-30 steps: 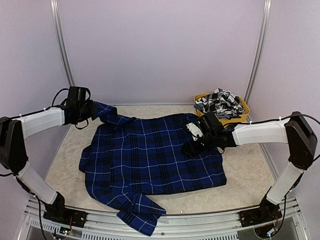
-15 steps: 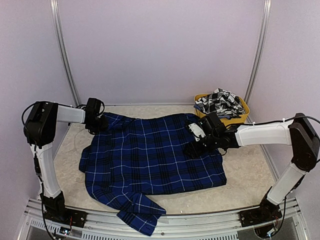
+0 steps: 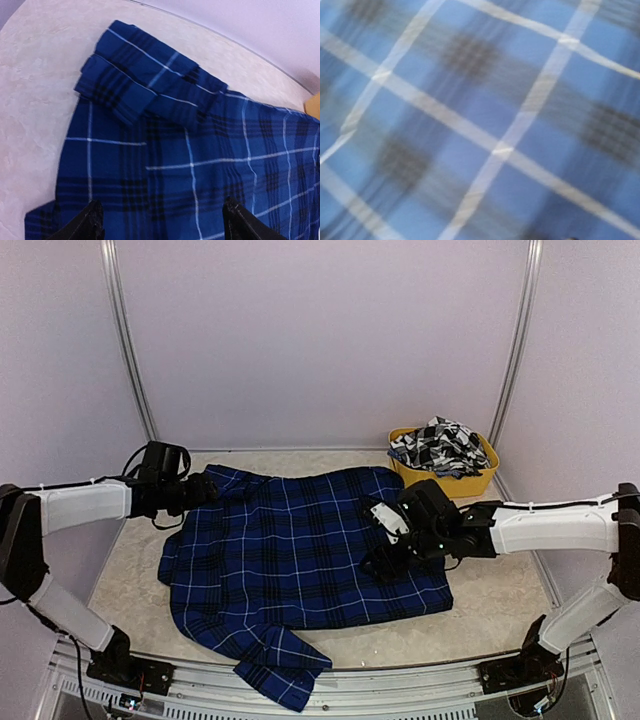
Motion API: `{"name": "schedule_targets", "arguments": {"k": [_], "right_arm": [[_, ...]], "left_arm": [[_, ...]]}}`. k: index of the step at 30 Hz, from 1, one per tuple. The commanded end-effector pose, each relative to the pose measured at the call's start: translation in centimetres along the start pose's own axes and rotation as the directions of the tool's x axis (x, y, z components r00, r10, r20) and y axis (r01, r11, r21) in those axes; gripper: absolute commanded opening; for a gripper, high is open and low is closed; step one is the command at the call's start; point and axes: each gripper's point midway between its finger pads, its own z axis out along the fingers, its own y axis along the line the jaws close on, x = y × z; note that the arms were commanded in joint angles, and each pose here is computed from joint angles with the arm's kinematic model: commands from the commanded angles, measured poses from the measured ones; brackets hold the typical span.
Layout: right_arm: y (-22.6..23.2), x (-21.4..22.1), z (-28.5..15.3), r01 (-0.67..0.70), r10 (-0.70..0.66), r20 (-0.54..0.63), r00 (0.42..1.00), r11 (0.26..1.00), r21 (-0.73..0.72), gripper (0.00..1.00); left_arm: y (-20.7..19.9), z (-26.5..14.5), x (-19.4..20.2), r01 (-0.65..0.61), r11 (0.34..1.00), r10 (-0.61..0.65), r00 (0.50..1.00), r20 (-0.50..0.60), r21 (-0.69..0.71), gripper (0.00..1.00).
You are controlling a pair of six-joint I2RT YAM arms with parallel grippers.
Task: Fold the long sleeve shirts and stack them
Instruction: Place the sleeve at the center of the board, then pick up the sleeve from the center of the board.
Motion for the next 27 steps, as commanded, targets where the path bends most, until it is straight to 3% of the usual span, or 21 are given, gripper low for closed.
{"name": "schedule_targets", "arguments": {"k": [1, 7, 12, 16, 18, 25, 26, 27], "right_arm": [[7.7, 2.0, -2.2, 0.111, -0.111, 0.015, 0.994, 0.970, -0.217, 0.73], [16.7, 5.0, -4.2, 0.233, -0.235, 0.045, 0.971, 0.880, -0.414, 0.86], [20.6, 8.0, -1.8, 0.274, -0.321, -0.028, 0.947, 0.846, -0.458, 0.88], [22.8, 9.6, 0.4, 0.321, -0.393, -0.066, 0.917, 0.825, -0.464, 0.83], [23.4, 9.5, 1.4, 0.334, -0.410, -0.074, 0.909, 0.823, -0.459, 0.71], [26.4, 4.5, 0.3, 0.377, -0.407, 0.044, 0.912, 0.793, -0.479, 0.07], [26.9, 3.6, -0.2, 0.381, -0.404, 0.065, 0.913, 0.783, -0.492, 0.00], [27.3, 2.6, -0.8, 0.383, -0.397, 0.085, 0.914, 0.773, -0.506, 0.00]], "left_arm": [[-3.3, -4.2, 2.7, -0.016, 0.989, 0.015, 1.000, 0.008, 0.149, 0.82], [-5.6, -10.4, 4.6, -0.004, 0.956, -0.009, 0.999, 0.045, 0.293, 0.99], [-5.8, -13.6, 4.4, -0.029, 0.953, -0.004, 0.994, 0.105, 0.303, 0.99], [-6.0, -14.4, 4.6, -0.038, 0.947, 0.006, 0.995, 0.100, 0.318, 0.99], [-6.1, -14.5, 4.8, -0.056, 0.948, 0.025, 0.995, 0.101, 0.313, 0.99], [-6.7, -15.1, 5.3, -0.111, 0.940, 0.079, 0.991, 0.111, 0.322, 0.99], [-7.0, -15.4, 5.4, -0.120, 0.932, 0.084, 0.990, 0.117, 0.343, 0.99], [-7.4, -15.7, 5.6, -0.132, 0.922, 0.094, 0.988, 0.120, 0.363, 0.98]]}}
